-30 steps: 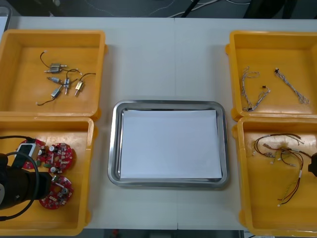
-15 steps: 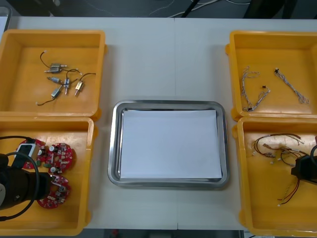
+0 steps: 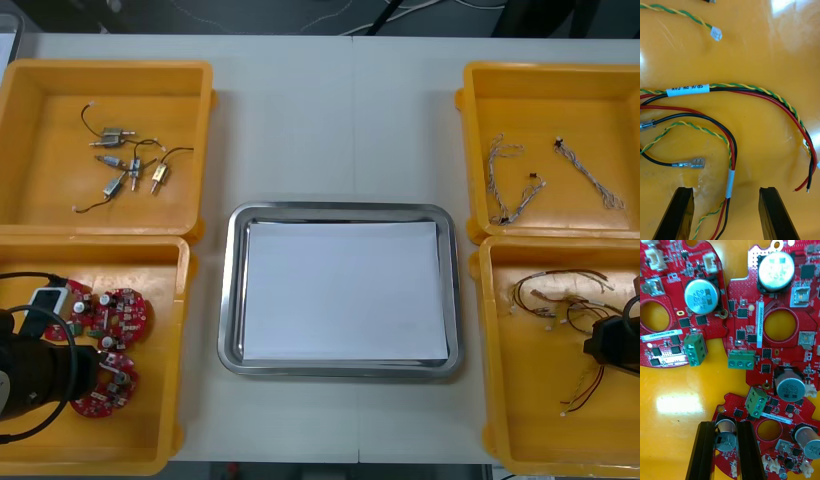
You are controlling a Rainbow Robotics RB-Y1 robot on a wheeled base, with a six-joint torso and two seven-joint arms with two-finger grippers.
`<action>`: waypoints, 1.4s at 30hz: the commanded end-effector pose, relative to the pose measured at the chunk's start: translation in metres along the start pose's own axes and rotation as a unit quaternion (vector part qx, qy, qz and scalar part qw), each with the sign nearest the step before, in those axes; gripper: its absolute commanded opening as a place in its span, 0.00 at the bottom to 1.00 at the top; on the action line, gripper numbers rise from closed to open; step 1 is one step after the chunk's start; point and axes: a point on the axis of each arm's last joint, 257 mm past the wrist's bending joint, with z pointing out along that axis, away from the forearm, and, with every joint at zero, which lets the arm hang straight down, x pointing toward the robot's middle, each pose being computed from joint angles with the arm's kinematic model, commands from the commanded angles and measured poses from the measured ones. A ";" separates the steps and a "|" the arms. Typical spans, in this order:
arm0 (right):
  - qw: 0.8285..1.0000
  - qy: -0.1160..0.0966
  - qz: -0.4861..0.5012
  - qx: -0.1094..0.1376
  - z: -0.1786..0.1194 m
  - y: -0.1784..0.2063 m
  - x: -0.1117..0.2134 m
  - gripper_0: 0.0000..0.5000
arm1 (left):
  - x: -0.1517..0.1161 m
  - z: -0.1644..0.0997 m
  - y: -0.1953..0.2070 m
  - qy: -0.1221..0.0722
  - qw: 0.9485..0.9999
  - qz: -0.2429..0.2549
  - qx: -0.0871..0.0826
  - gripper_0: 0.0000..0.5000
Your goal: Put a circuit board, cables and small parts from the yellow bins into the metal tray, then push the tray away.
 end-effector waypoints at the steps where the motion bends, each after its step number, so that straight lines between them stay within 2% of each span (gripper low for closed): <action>1: 1.000 0.005 0.016 0.005 0.007 -0.005 0.010 1.00 | 0.003 -0.006 0.030 -0.005 0.998 0.059 -0.028 0.00; 3: 1.000 0.006 0.016 0.007 0.008 -0.006 0.011 1.00 | 0.004 -0.008 0.037 -0.005 0.998 0.059 -0.034 0.00; 14: 1.000 0.009 0.020 0.005 0.020 -0.010 0.011 1.00 | 0.009 -0.011 0.058 -0.006 0.997 0.057 -0.042 0.00; 18: 1.000 0.011 0.018 0.002 0.023 -0.005 0.015 1.00 | 0.003 -0.002 0.072 -0.021 0.997 0.067 -0.042 0.00; 21: 1.000 0.011 0.015 0.001 0.023 -0.003 0.015 1.00 | 0.003 0.003 0.079 -0.019 0.996 0.071 -0.040 0.00; 23: 1.000 0.011 0.012 0.001 0.024 -0.003 0.015 0.79 | 0.003 0.003 0.080 -0.019 0.996 0.071 -0.040 0.00; 24: 1.000 0.011 0.011 0.001 0.023 -0.003 0.015 0.59 | 0.003 0.003 0.080 -0.019 0.997 0.071 -0.039 0.00; 25: 1.000 0.011 0.011 0.001 0.023 -0.003 0.015 0.25 | 0.003 0.003 0.079 -0.019 0.997 0.070 -0.037 0.00; 27: 1.000 0.011 0.013 0.001 0.023 -0.003 0.015 0.00 | 0.003 0.003 0.077 -0.020 0.997 0.069 -0.034 0.00; 35: 1.000 0.010 0.012 -0.001 0.023 -0.001 0.014 0.00 | 0.000 0.001 0.080 -0.025 0.997 0.064 -0.034 0.00; 36: 1.000 0.010 0.010 -0.002 0.023 -0.001 0.013 0.00 | 0.000 0.001 0.080 -0.024 0.997 0.065 -0.034 0.06; 37: 1.000 0.009 0.010 -0.003 0.023 0.000 0.012 0.00 | 0.000 0.001 0.080 -0.025 0.997 0.065 -0.034 0.26; 38: 1.000 0.009 0.010 -0.003 0.022 0.000 0.011 0.00 | 0.000 0.001 0.080 -0.025 0.997 0.064 -0.034 0.35; 40: 1.000 0.004 0.008 -0.006 0.020 0.003 0.007 0.00 | 0.000 0.001 0.078 -0.025 0.997 0.063 -0.030 0.60; 42: 1.000 0.000 0.007 -0.009 0.017 0.006 0.005 0.00 | 0.000 0.001 0.077 -0.025 0.997 0.062 -0.029 0.71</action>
